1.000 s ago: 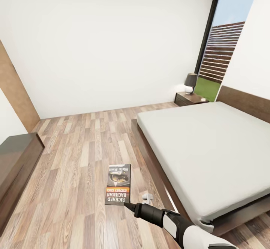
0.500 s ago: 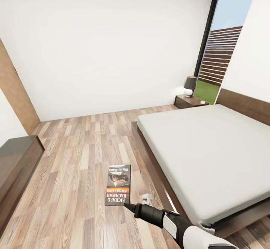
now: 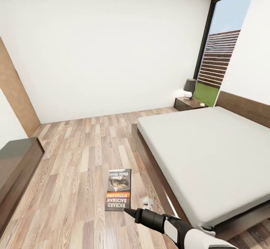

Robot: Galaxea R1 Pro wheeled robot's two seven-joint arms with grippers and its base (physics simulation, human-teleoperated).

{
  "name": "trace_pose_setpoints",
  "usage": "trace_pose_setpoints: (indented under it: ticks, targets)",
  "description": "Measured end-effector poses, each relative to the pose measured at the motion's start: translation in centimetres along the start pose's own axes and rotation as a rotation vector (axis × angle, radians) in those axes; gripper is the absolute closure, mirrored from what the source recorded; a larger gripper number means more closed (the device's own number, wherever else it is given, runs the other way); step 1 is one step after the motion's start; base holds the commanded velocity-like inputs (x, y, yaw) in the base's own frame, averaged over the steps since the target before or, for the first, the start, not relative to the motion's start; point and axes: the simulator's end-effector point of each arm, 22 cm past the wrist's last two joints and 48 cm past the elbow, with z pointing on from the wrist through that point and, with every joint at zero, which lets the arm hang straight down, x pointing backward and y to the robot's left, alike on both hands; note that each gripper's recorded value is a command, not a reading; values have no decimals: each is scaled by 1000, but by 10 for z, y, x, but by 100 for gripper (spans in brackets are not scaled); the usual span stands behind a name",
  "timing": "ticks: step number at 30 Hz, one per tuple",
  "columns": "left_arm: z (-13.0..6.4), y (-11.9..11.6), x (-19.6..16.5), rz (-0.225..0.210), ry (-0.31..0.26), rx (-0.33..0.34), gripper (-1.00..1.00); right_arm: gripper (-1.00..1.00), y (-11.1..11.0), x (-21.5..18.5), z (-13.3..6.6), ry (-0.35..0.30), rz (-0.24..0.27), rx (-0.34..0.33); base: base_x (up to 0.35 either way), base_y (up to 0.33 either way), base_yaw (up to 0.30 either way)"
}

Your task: In the bedroom, move the book from the bed onto either nightstand, and place the two sandals side by side next to the bed.

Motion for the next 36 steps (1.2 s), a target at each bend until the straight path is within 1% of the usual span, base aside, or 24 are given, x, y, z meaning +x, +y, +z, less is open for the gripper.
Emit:
trace_pose_setpoints:
  ticks: [8,20,24,30,36]
  targets:
    - [0,0,-1,0,-2,0,-100,100,-4,20,-4,24,21,8,0,0,0]
    - [0,0,-1,0,-3,0,-100,100,-6,36,-7,35,44,11,13,5,0]
    - [0,0,-1,-1,-4,0,-100,100,-6,38,-7,38,47,10,130,77,0]
    - [0,0,-1,-1,-3,0,-100,100,-7,54,-9,74,36,14,212,141,0]
    - [0,0,-1,-1,-3,0,-100,100,-8,61,-9,91,30,17,247,167,0]
